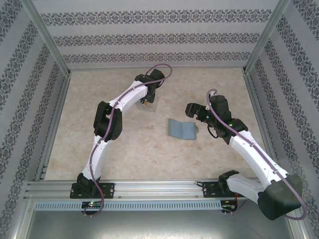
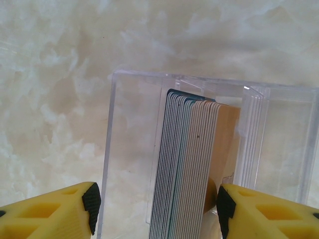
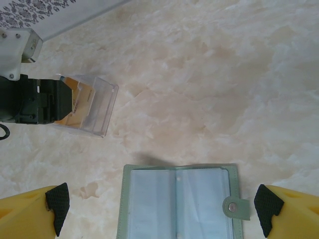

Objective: Put the credit cards into the card holder

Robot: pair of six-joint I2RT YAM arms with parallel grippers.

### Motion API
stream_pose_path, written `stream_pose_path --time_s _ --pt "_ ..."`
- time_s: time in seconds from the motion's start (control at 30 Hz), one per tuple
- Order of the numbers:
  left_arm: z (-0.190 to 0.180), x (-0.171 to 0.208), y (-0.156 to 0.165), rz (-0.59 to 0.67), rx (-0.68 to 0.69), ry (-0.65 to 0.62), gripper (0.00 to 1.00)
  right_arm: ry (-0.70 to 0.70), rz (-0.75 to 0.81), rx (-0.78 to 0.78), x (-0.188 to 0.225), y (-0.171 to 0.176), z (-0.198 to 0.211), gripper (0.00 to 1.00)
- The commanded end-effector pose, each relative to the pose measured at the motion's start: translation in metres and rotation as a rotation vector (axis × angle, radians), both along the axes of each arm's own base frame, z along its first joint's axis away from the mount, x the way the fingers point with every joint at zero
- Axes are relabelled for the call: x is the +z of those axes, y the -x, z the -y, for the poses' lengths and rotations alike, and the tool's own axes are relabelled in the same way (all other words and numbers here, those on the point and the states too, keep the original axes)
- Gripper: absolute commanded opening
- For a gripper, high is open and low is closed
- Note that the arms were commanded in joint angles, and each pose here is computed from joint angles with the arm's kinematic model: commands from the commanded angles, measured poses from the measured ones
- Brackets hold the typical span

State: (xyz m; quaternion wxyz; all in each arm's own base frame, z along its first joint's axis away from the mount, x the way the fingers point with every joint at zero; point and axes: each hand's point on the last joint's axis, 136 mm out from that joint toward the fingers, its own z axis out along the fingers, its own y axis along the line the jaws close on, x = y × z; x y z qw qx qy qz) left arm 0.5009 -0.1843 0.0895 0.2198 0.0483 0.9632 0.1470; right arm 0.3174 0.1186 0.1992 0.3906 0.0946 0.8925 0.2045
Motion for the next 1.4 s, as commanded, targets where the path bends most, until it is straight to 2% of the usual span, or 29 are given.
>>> stream_pose_path --time_s 0.0,0.33,0.6,0.7,0.93,1.17,1.37 --pt "-0.022 0.01 0.001 0.003 0.034 -0.073 0.63 0.018 0.034 -0.009 0.01 0.0 0.004 0.98" --pt "-0.026 0.031 -0.003 0.051 0.028 -0.091 0.56 0.012 0.033 -0.018 0.008 0.002 0.006 0.98" --pt "-0.024 0.03 -0.002 0.044 0.03 -0.073 0.35 0.012 0.037 -0.017 0.01 0.003 0.006 0.98" --pt "-0.022 0.031 -0.002 0.045 0.028 -0.063 0.33 0.014 0.035 -0.017 0.01 0.003 0.006 0.98" --pt "-0.021 0.034 -0.002 0.047 0.02 -0.06 0.19 0.013 0.031 -0.016 0.008 0.001 0.005 0.98" --pt "-0.02 0.034 -0.001 0.043 0.019 -0.048 0.09 0.018 0.036 -0.025 0.008 0.001 0.007 0.98" --pt "-0.017 0.039 0.002 0.038 0.027 -0.016 0.05 0.017 0.034 -0.024 0.008 0.002 0.007 0.98"
